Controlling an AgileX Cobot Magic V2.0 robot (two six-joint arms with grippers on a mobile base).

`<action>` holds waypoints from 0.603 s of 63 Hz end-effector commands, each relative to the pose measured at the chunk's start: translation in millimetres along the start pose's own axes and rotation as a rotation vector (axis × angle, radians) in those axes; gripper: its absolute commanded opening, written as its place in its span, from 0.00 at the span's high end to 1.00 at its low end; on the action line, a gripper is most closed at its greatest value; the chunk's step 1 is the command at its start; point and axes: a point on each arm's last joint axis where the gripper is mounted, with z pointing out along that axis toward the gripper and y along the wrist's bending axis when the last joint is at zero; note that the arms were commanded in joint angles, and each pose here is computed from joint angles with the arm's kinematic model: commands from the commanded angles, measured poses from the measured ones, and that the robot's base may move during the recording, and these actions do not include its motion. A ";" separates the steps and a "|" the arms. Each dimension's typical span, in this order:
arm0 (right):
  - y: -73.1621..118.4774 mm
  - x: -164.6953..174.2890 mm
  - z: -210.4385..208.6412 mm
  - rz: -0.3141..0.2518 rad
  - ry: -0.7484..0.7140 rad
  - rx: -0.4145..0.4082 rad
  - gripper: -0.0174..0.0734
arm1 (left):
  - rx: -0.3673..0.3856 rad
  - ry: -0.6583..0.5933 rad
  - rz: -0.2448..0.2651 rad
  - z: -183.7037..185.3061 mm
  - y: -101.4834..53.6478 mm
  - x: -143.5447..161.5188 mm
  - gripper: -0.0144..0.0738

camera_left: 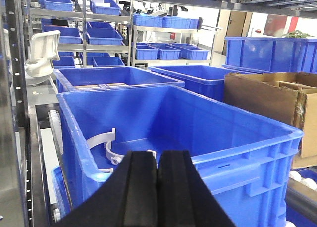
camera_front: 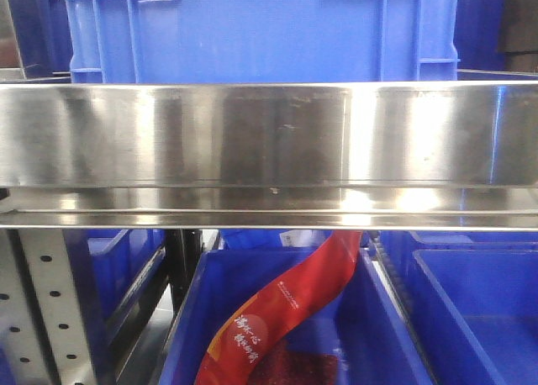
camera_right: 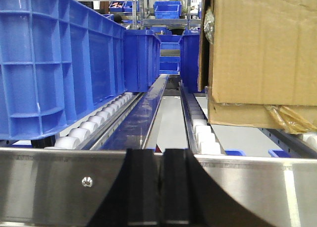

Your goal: Grab PVC pipe and place in blue bin

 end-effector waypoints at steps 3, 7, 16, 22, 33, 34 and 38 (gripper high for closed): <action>-0.2 -0.6 -0.2 0.009 -0.014 0.004 0.99 | 0.004 -0.025 0.000 -1.5 -0.6 -2.4 0.96; -0.2 -0.6 -0.2 0.009 -0.014 0.004 0.99 | 0.004 -0.025 0.000 -1.5 -0.6 -2.4 0.96; -0.2 -0.6 -0.2 0.009 -0.014 0.004 0.99 | -0.075 -0.028 0.111 -12.1 9.8 8.7 0.96; -0.2 -0.6 -0.2 0.009 -0.014 0.004 0.99 | -0.138 -0.007 0.120 -24.7 18.0 28.5 0.96; -0.2 -0.6 -0.2 0.009 -0.014 0.004 0.99 | -0.259 0.009 0.121 -49.9 30.4 76.8 0.96; -0.2 -0.6 -0.2 0.009 -0.014 0.004 0.99 | -0.271 0.006 0.122 -52.4 31.5 83.4 0.96; -0.2 -0.6 -0.2 0.009 -0.014 0.004 0.99 | -0.301 -0.004 0.124 -58.4 34.2 103.4 0.96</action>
